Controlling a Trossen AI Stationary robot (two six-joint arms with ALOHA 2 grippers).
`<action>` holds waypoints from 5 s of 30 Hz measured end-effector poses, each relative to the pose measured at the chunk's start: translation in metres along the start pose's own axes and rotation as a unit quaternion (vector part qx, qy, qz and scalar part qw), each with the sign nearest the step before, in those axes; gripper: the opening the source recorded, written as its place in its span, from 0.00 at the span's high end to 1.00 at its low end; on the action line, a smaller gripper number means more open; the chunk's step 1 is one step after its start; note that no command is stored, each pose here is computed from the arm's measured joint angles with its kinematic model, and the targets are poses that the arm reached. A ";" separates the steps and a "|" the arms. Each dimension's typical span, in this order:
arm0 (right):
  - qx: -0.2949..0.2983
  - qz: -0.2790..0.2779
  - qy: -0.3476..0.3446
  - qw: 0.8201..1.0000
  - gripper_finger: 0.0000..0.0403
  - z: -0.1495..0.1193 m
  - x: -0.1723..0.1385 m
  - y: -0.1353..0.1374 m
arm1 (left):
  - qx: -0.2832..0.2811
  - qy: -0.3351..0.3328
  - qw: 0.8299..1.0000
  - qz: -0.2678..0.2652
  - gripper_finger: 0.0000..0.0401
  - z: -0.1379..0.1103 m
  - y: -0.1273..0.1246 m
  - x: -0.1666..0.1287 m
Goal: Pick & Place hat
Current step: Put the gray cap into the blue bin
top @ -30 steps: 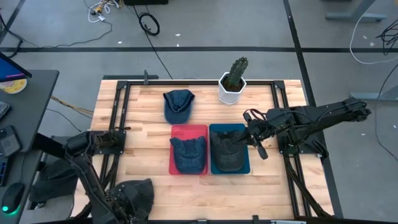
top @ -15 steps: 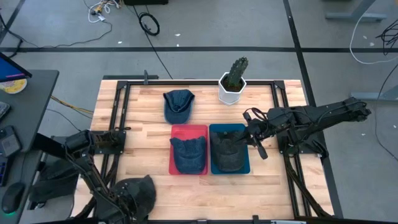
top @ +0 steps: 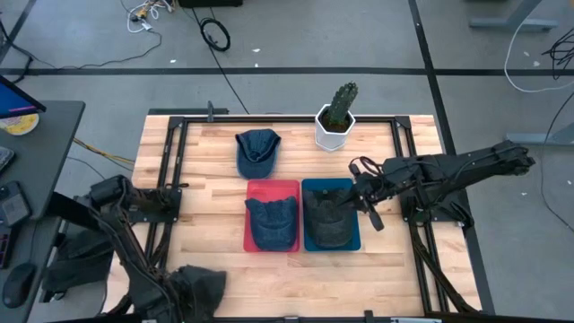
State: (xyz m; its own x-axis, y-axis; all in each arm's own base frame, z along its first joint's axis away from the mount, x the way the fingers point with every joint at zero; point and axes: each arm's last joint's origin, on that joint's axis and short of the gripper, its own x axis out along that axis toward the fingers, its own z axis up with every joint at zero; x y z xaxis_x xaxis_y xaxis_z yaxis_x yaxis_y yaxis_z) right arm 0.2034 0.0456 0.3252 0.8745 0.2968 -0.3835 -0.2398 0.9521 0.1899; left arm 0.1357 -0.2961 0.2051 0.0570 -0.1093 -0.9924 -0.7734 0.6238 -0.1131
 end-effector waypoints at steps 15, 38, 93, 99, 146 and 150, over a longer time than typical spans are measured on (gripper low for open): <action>-0.041 0.014 -0.096 0.994 0.95 -0.037 0.033 -0.009 | 0.140 0.015 0.987 -0.075 1.00 0.057 -0.049 -0.088; -0.110 0.020 -0.122 0.986 0.93 -0.024 0.095 0.004 | 0.278 -0.043 0.957 -0.078 1.00 0.223 -0.046 -0.135; -0.111 0.008 0.020 0.994 0.99 -0.017 0.193 -0.003 | 0.357 -0.130 0.918 -0.110 0.85 0.253 -0.052 -0.140; -0.124 -0.050 0.073 0.988 1.00 -0.005 0.153 0.002 | 0.355 -0.110 0.923 -0.097 0.65 0.243 -0.051 -0.138; -0.036 -0.279 0.127 0.951 1.00 -0.067 0.051 -0.028 | 0.129 -0.681 0.718 0.064 0.56 0.146 0.019 -0.108; -0.024 -0.317 0.143 0.937 1.00 -0.072 0.046 -0.027 | 0.136 -0.680 0.717 0.071 0.56 0.147 0.019 -0.108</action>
State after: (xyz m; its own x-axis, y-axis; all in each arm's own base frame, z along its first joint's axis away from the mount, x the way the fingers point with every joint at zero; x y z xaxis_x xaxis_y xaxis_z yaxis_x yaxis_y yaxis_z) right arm 0.2202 0.0390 0.2377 0.7011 -0.3291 -0.6326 0.2656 0.9438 -0.1967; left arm 0.2076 -0.1589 0.3028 0.6954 0.7112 -0.1035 -0.6916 0.7014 0.1725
